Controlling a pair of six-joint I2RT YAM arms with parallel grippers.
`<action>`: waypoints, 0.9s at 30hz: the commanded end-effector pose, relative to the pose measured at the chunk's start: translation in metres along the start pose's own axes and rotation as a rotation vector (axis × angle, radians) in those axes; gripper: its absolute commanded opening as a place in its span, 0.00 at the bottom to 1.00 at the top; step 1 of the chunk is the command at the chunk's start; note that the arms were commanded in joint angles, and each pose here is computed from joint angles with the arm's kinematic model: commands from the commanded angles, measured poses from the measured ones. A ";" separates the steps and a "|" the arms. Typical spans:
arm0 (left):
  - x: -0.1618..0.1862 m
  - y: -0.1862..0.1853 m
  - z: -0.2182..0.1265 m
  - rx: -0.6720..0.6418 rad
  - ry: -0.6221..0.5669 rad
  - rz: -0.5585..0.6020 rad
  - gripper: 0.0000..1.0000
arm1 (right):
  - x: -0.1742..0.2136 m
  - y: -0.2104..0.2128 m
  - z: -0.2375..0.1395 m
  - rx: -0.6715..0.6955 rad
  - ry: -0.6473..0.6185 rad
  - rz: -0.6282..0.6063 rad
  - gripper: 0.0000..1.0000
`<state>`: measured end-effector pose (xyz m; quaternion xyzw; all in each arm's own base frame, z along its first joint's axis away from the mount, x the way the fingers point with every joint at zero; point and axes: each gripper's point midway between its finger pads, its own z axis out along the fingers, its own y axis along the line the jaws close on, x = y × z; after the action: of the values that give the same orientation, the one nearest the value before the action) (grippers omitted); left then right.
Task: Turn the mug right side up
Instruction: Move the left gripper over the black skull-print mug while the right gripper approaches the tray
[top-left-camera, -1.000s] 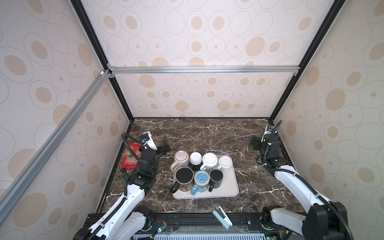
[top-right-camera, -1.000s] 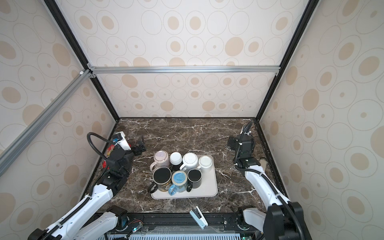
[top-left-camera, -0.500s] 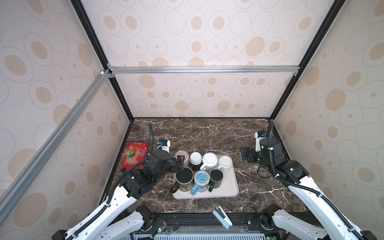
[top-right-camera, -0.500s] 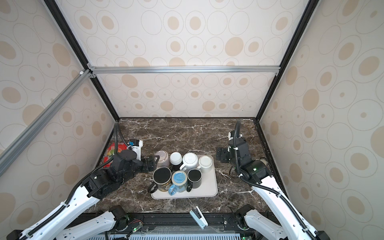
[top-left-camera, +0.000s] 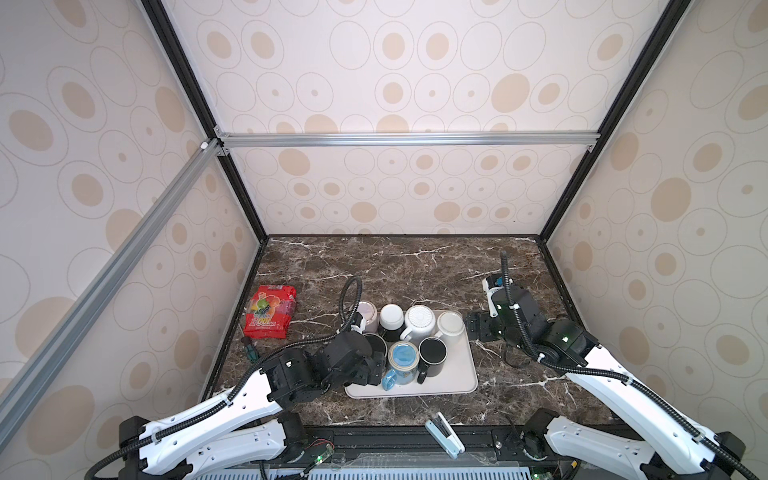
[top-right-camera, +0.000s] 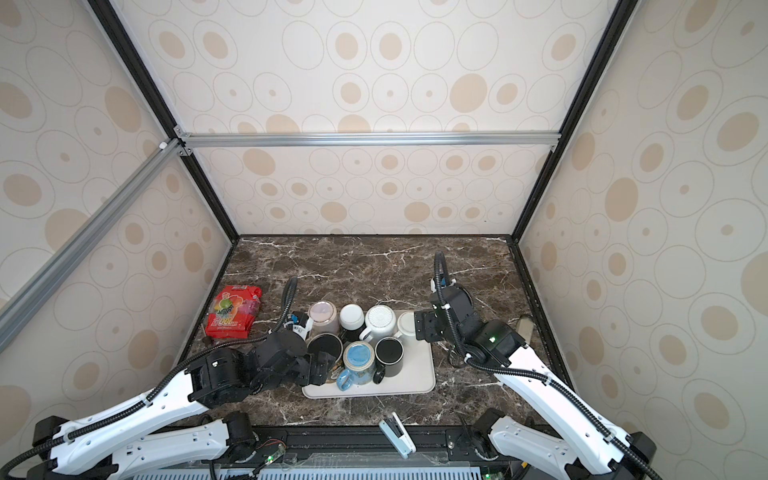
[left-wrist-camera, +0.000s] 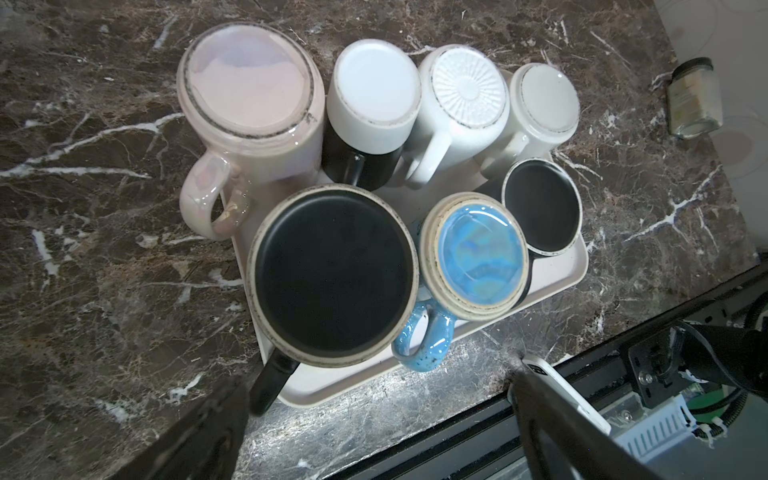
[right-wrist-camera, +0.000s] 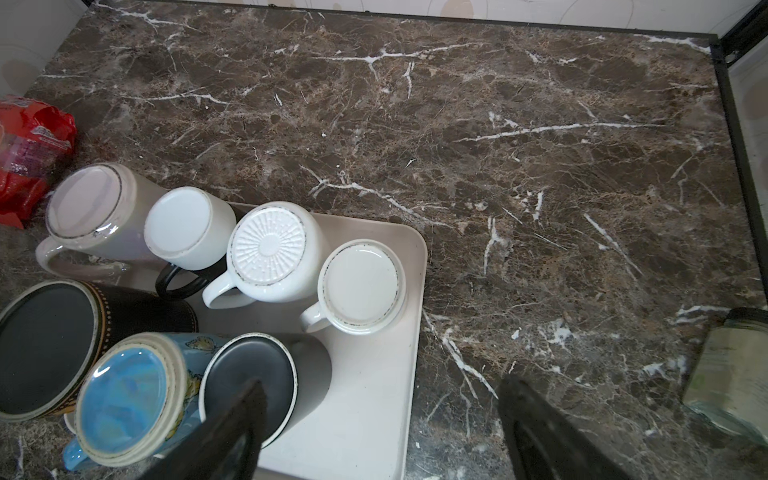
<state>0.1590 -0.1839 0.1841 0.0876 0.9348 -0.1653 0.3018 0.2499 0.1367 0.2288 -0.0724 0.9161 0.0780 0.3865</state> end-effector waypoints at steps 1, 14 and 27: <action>0.007 -0.002 0.005 0.020 0.002 0.006 1.00 | 0.006 -0.002 0.003 0.020 0.016 -0.004 0.89; 0.031 0.015 0.028 -0.040 0.051 -0.011 1.00 | 0.012 0.001 0.009 0.019 0.012 0.021 0.89; 0.040 0.017 0.057 -0.056 0.053 -0.100 0.99 | 0.015 0.007 0.011 0.018 0.016 0.022 0.89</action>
<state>0.1557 -0.1773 0.1110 0.0621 0.9541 -0.1299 0.2628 0.2468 0.1458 0.2129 -0.0669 0.9204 0.0815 0.3764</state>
